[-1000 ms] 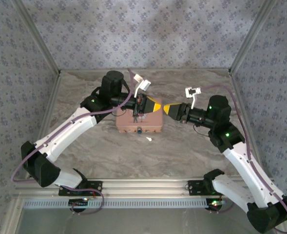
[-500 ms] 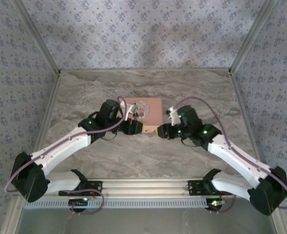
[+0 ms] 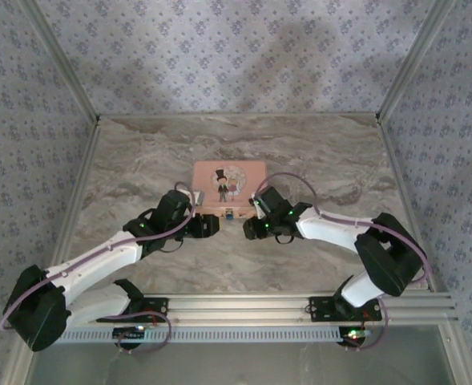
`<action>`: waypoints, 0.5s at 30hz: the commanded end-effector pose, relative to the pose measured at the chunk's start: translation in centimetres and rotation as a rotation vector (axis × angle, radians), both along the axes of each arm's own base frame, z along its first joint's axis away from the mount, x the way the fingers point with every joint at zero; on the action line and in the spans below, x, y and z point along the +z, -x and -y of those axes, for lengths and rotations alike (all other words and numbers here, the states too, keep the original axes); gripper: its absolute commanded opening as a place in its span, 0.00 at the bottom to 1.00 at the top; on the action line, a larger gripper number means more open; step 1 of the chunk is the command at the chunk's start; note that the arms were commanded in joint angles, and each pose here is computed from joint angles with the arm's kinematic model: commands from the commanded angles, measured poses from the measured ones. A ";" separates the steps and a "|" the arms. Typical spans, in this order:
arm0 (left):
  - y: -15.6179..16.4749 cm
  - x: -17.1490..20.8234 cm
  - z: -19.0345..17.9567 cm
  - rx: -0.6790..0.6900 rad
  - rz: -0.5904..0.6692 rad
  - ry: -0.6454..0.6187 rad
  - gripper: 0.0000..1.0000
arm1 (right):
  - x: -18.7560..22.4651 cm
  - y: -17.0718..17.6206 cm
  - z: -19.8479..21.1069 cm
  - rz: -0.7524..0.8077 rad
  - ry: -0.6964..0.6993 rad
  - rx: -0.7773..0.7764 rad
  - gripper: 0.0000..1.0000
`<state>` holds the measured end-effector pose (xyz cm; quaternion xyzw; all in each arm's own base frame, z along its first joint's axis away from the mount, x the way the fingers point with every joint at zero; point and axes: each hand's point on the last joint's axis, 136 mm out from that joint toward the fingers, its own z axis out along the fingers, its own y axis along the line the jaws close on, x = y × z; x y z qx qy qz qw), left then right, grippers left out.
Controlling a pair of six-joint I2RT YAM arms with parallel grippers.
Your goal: Unlock a padlock with a key
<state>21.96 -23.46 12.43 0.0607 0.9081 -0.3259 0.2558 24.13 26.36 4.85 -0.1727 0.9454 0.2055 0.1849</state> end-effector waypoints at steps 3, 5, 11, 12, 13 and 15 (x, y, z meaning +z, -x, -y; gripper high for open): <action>-0.4 0.4 0.1 0.041 0.023 0.040 0.54 | -0.1 -2.5 -1.1 0.043 -0.005 -0.080 0.47; -0.3 0.2 0.1 0.041 0.019 0.041 0.54 | -0.3 -3.1 -1.2 0.055 0.001 -0.094 0.49; -0.2 -0.2 0.0 0.047 0.009 0.043 0.53 | -0.7 -5.2 -1.4 0.077 0.022 -0.145 0.53; -0.2 -0.2 0.0 0.049 0.009 0.046 0.54 | -0.8 -5.3 -1.5 0.073 0.029 -0.143 0.53; -0.2 -0.3 -0.1 0.050 0.006 0.047 0.53 | -0.9 -5.3 -1.5 0.067 0.037 -0.143 0.52; -0.1 -0.4 -0.1 0.052 0.003 0.051 0.54 | -1.3 -4.9 -1.3 0.051 0.078 -0.149 0.51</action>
